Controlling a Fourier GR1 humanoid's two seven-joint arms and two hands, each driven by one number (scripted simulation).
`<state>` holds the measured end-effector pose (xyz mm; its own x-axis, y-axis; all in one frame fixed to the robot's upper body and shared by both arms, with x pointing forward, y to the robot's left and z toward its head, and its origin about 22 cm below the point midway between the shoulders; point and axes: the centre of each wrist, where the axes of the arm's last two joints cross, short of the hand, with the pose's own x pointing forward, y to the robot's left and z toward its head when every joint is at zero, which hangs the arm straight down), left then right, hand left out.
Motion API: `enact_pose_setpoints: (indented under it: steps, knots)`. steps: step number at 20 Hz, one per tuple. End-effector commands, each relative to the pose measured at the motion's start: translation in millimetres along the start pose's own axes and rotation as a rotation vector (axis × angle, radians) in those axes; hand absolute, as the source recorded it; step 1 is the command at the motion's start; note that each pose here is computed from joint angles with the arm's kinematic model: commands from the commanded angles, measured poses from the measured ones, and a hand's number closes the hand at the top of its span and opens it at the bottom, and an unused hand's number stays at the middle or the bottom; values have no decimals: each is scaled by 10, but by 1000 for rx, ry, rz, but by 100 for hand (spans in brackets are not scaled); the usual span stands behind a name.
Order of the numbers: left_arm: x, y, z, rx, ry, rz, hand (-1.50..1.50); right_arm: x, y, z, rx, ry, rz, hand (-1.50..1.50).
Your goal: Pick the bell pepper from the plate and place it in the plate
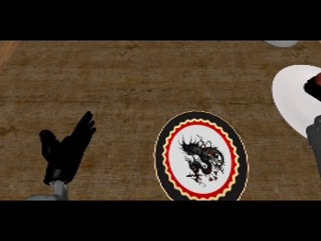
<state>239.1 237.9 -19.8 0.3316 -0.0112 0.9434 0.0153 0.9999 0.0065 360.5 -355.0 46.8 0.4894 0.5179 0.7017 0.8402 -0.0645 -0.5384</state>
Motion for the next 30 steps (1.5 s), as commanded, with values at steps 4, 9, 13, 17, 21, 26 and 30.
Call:
enact_pose_setpoints:
  steps: [4,9,13,17,21,26,30]
  knots:
    - [40,183,-87,2,32,-2,0,-344,-61,-500,-38,17,-20,150]
    - [-134,-6,-41,-21,46,6,0,-681,-60,-652,245,229,196,-150]
    - [-38,-136,-85,-21,13,-18,0,-658,-23,-698,344,234,104,-150]
    - [-10,13,-42,-32,29,-6,0,-764,-79,-750,323,174,-48,-150]
    - [19,45,-135,-12,35,-9,0,-716,-139,-862,212,136,-207,-150]
    - [-95,-18,-36,13,46,0,0,-987,-224,-883,135,185,-357,-150]
    - [-67,-138,-29,-5,39,-18,0,-1193,-289,-875,157,215,-459,-150]
